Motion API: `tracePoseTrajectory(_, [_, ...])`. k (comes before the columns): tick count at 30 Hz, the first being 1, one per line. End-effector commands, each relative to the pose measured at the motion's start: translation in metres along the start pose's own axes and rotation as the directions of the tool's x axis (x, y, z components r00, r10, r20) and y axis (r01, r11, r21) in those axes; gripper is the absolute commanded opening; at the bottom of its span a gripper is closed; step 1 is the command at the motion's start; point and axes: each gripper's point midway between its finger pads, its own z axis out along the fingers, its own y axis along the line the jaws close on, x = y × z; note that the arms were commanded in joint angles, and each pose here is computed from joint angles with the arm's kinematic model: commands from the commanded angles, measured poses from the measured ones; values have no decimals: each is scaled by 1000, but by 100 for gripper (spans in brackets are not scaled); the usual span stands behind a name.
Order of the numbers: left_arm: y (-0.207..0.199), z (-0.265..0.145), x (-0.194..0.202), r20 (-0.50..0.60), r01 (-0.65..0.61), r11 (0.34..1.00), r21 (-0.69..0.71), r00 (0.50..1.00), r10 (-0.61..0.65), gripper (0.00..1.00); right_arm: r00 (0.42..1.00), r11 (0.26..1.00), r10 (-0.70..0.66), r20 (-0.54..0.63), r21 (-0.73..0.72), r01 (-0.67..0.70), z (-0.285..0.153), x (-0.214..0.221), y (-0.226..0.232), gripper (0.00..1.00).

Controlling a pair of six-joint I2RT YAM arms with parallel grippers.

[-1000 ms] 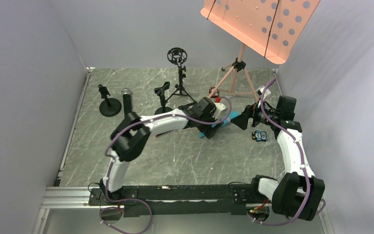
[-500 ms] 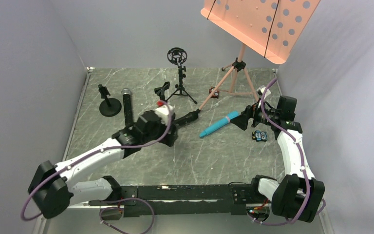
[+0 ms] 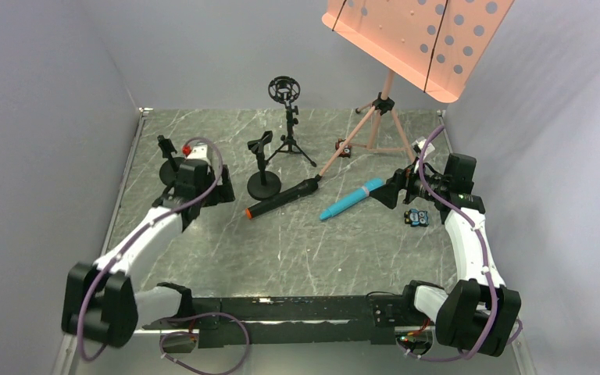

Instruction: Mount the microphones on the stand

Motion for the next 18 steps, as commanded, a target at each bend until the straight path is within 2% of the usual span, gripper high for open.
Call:
tracePoseTrajectory(1, [14, 29, -22, -54, 29, 991, -131, 998, -36, 99, 998, 999, -42, 39, -26, 43, -2, -13, 5, 100])
tracePoseTrajectory(7, [40, 68, -41, -101, -5, 961, -278, 995, -24, 97, 999, 999, -38, 36, -27, 39, -1, -12, 5, 100])
tracePoseTrajectory(13, [46, 94, -39, -174, -29, 954, -298, 984, -24, 95, 999, 999, -33, 32, -28, 34, 0, -11, 3, 100])
tracePoseTrajectory(18, [40, 91, -38, -210, -73, 961, -266, 978, 16, 94, 999, 999, -34, 33, -27, 35, 0, -11, 3, 100])
